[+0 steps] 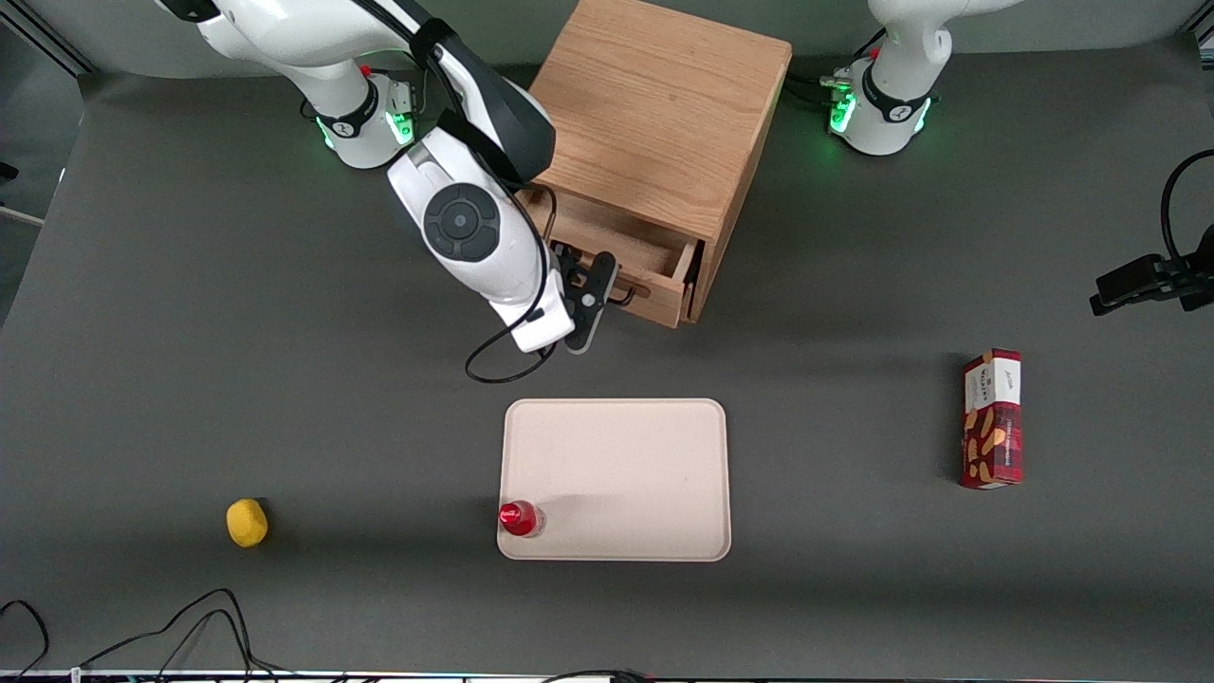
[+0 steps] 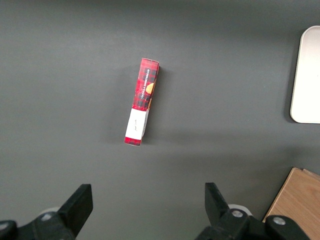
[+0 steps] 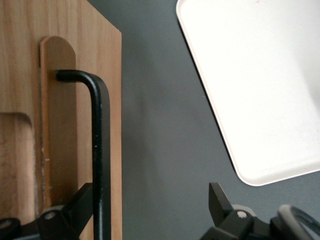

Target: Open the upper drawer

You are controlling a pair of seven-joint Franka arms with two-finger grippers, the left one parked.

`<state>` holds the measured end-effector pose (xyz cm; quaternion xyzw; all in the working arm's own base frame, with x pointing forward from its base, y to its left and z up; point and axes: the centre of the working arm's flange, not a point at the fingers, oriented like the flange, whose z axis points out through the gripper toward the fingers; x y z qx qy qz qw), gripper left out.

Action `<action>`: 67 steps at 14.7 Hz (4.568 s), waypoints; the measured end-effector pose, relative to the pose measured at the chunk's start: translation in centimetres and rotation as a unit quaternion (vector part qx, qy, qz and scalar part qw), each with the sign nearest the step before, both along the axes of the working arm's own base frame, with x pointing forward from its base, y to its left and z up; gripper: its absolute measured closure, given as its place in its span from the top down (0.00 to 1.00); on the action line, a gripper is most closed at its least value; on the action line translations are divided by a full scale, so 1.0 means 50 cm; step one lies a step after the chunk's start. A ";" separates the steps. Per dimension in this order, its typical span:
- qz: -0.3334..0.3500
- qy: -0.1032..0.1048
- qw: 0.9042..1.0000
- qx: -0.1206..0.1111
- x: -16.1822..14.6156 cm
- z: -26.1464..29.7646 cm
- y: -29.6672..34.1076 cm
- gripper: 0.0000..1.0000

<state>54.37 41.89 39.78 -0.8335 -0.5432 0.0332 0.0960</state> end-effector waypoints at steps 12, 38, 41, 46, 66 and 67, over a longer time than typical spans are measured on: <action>-0.033 -0.024 0.999 0.002 0.082 0.018 -0.060 1.00; -0.086 -0.091 0.992 0.012 0.225 0.009 -0.181 1.00; -0.087 -0.093 0.992 0.011 0.228 0.011 -0.186 1.00; -0.086 -0.107 0.990 0.020 0.230 0.057 -0.183 1.00; -0.423 -0.102 0.900 -0.027 0.034 0.396 -0.654 1.00; -0.452 -0.086 0.887 -0.037 0.021 0.409 -0.680 1.00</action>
